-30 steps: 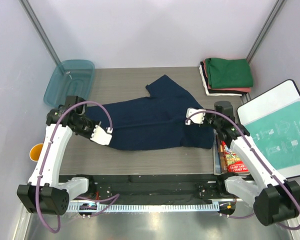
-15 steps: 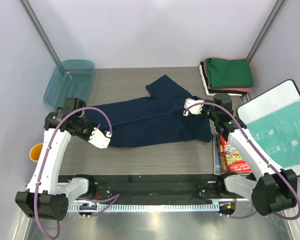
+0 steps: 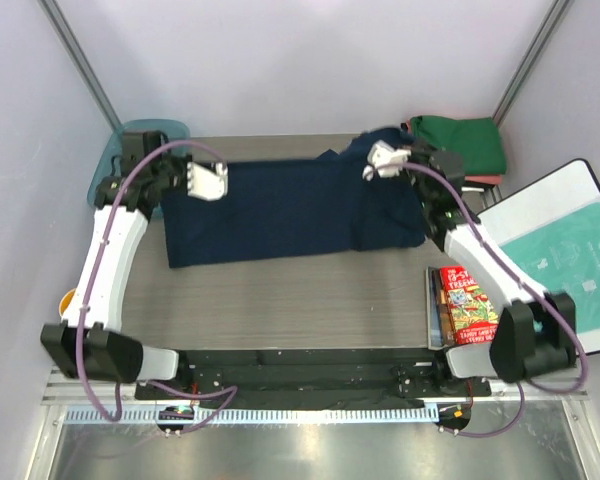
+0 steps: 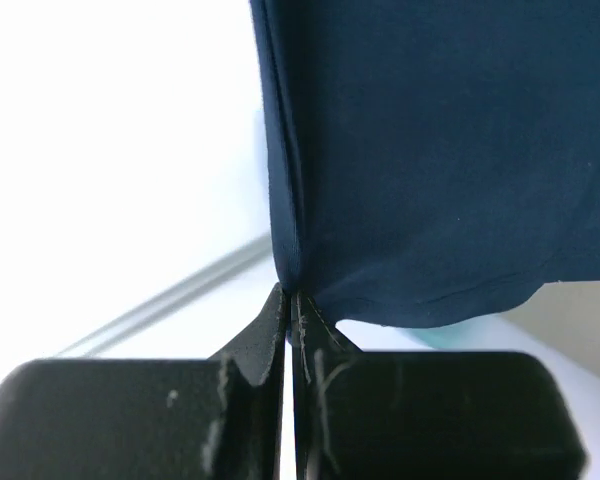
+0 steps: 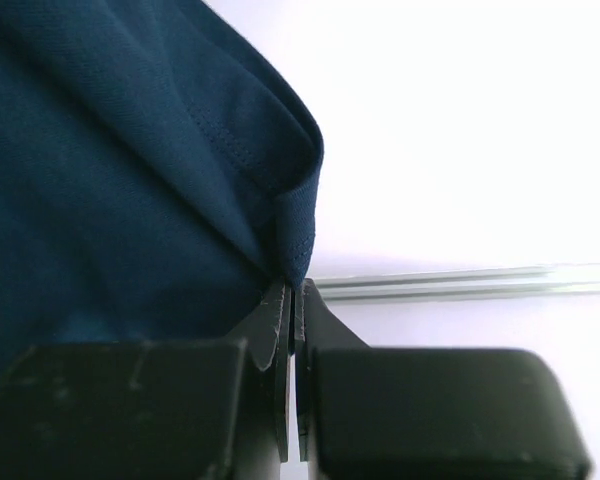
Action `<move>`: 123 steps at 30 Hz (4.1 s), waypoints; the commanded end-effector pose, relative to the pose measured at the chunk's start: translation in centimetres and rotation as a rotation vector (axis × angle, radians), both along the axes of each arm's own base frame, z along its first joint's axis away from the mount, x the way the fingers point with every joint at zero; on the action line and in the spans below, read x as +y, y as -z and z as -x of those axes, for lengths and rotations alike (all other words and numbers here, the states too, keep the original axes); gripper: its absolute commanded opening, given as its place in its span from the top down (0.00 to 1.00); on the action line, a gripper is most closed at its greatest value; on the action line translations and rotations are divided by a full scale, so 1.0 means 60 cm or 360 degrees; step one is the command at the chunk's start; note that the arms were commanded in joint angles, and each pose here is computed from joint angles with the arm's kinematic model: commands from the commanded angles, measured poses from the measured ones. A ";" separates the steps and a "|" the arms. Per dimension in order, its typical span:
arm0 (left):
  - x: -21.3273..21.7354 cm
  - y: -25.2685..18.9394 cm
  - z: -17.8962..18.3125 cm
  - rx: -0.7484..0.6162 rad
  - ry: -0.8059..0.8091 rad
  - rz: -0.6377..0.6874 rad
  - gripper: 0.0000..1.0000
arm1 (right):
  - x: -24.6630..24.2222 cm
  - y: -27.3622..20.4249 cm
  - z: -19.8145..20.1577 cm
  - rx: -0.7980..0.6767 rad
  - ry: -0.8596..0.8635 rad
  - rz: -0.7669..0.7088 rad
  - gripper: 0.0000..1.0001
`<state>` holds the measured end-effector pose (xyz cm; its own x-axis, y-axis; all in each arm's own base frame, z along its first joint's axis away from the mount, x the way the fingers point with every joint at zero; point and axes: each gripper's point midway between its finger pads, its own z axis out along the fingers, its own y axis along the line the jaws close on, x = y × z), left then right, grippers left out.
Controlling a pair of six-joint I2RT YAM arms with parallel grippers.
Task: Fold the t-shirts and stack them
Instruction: Flatten the tshirt out
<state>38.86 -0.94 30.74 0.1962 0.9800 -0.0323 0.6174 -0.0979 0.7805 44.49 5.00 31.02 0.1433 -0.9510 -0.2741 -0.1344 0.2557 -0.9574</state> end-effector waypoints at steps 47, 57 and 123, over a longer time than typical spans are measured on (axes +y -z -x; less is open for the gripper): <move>-0.014 -0.186 -0.298 -0.0657 -0.0018 0.0084 1.00 | 0.001 -0.278 -0.148 -0.0405 -0.0004 -0.0014 0.99; 0.013 -0.603 -0.202 -0.2180 -0.0260 0.0507 1.00 | -0.091 -0.676 0.001 -0.1566 0.0306 -0.0252 0.99; 0.045 0.293 0.401 0.1974 0.0075 -0.0511 1.00 | -0.031 0.270 0.450 0.1802 -0.0755 0.0557 0.99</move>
<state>23.37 -2.10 9.86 0.1891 0.9790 -0.0764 0.9780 -0.1948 -0.0752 19.88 3.91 14.27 0.2737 -0.9297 -0.2467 -0.9356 -0.1978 -0.2924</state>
